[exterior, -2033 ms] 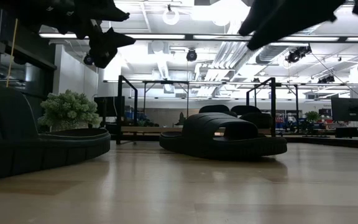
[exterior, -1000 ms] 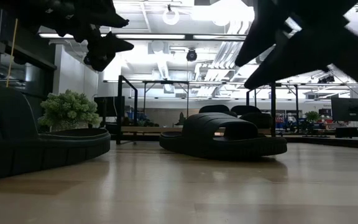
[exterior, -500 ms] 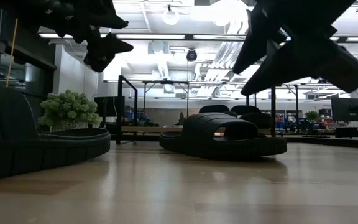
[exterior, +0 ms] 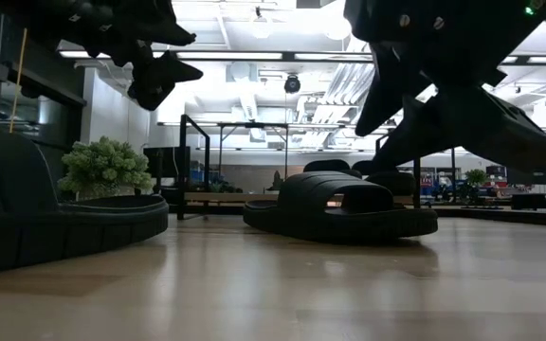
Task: Pick and place slides into the shelf
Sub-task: Put the black slide on the shelf
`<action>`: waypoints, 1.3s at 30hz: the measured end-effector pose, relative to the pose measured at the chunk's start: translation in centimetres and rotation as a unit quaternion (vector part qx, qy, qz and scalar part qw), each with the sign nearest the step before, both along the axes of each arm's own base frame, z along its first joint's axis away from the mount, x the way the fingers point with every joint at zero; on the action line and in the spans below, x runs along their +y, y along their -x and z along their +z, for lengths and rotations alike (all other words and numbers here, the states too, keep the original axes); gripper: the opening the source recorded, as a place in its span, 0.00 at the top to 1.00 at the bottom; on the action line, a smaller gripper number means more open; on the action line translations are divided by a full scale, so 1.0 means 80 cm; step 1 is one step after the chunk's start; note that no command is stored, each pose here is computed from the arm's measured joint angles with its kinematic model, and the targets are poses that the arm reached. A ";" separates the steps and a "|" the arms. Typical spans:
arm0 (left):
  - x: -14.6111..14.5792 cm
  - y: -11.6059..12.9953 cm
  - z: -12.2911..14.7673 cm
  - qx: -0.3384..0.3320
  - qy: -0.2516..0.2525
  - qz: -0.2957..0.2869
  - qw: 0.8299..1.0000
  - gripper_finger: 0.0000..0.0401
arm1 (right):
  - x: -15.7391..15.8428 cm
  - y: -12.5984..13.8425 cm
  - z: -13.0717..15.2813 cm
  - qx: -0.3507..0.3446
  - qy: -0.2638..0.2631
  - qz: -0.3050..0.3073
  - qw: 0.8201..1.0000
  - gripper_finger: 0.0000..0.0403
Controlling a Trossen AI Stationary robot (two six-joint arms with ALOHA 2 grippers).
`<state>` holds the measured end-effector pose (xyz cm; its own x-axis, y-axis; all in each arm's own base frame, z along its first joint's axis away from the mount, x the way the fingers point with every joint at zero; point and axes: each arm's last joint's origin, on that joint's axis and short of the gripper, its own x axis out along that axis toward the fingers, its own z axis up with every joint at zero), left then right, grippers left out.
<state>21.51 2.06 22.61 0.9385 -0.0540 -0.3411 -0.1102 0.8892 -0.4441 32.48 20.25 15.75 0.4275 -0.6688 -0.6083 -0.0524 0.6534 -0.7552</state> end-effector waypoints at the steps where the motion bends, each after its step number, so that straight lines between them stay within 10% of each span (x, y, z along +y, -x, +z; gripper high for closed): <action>1: 0.000 0.000 0.000 0.000 0.000 0.000 1.000 0.50 | -0.001 0.000 0.000 0.001 -0.001 -0.001 1.000 0.48; 39: 0.000 0.000 0.000 0.002 -0.002 -0.001 1.000 0.50 | -0.029 -0.003 -0.049 -0.012 -0.024 -0.010 1.000 0.48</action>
